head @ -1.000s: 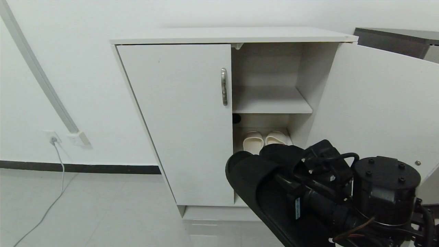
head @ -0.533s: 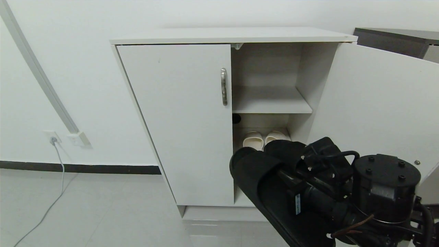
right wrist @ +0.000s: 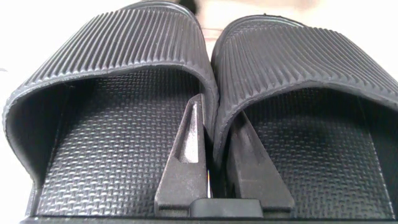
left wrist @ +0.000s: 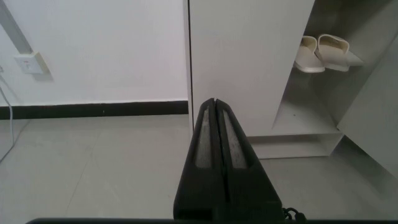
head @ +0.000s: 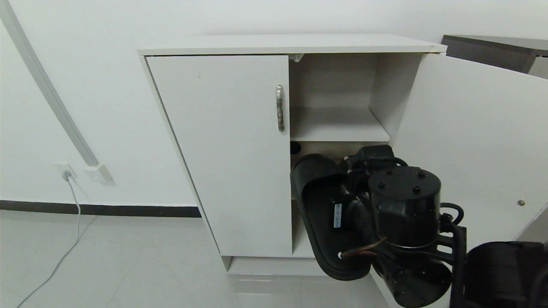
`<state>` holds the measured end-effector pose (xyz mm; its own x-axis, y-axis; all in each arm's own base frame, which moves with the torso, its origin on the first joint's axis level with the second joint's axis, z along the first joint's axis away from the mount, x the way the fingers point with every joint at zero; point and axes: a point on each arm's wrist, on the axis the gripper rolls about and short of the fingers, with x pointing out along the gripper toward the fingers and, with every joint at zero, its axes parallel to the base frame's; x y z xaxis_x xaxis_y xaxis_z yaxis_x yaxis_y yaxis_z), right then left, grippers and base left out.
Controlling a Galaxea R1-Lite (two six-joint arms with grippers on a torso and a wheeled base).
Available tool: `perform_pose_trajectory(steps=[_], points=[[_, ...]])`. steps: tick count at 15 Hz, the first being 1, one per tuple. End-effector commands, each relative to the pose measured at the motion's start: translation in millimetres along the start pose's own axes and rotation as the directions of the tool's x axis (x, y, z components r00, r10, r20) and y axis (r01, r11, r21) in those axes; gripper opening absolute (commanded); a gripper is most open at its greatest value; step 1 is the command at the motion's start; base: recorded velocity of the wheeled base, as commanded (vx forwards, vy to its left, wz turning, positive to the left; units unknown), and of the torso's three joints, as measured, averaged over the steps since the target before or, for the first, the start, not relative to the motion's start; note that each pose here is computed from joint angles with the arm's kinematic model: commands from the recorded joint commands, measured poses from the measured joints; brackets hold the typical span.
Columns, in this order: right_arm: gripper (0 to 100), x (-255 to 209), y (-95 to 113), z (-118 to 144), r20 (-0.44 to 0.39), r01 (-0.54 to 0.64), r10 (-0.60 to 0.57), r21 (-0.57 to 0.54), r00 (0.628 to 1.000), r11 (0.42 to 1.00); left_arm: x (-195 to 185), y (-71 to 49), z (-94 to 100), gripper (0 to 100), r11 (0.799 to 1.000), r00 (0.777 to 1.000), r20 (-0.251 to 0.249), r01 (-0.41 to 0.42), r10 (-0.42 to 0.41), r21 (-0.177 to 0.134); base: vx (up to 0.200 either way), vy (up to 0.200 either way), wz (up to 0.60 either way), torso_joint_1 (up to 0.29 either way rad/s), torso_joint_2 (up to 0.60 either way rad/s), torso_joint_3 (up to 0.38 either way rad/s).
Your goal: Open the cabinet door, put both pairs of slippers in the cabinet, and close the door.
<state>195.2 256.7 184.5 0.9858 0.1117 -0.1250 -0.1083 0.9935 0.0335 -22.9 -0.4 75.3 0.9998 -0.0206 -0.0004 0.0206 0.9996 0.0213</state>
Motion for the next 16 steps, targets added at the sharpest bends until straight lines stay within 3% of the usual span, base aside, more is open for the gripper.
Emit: perform_pose_trajectory(steps=[1,6,11,16], points=[[0,9.3,10.1,-1.3,0.003,0.008,-0.008,0.006,1.0,1.0,0.1,0.0,0.0,0,1.0,1.0,-0.001,0.001,-0.001,0.0,0.0,-0.2,0.0,0.007,0.0,0.002],[0,27.4,21.1,4.1,0.023,0.058,-0.059,0.022,0.998,0.998,0.1,-0.1,0.0,0,1.0,1.0,-0.001,0.002,-0.002,0.0,0.0,0.0,0.0,0.0,0.0,0.0],[0,63.6,18.6,32.3,0.023,0.143,-0.144,0.028,0.989,0.989,0.1,0.0,0.0,0,1.0,1.0,-0.001,0.001,-0.001,0.0,0.0,0.0,0.0,0.0,0.0,0.0],[0,82.6,8.5,39.1,0.022,0.196,-0.197,0.026,0.98,0.98,0.1,0.0,0.0,0,1.0,1.0,-0.001,0.001,-0.001,-0.001,0.0,0.0,0.0,0.0,0.0,0.0]])
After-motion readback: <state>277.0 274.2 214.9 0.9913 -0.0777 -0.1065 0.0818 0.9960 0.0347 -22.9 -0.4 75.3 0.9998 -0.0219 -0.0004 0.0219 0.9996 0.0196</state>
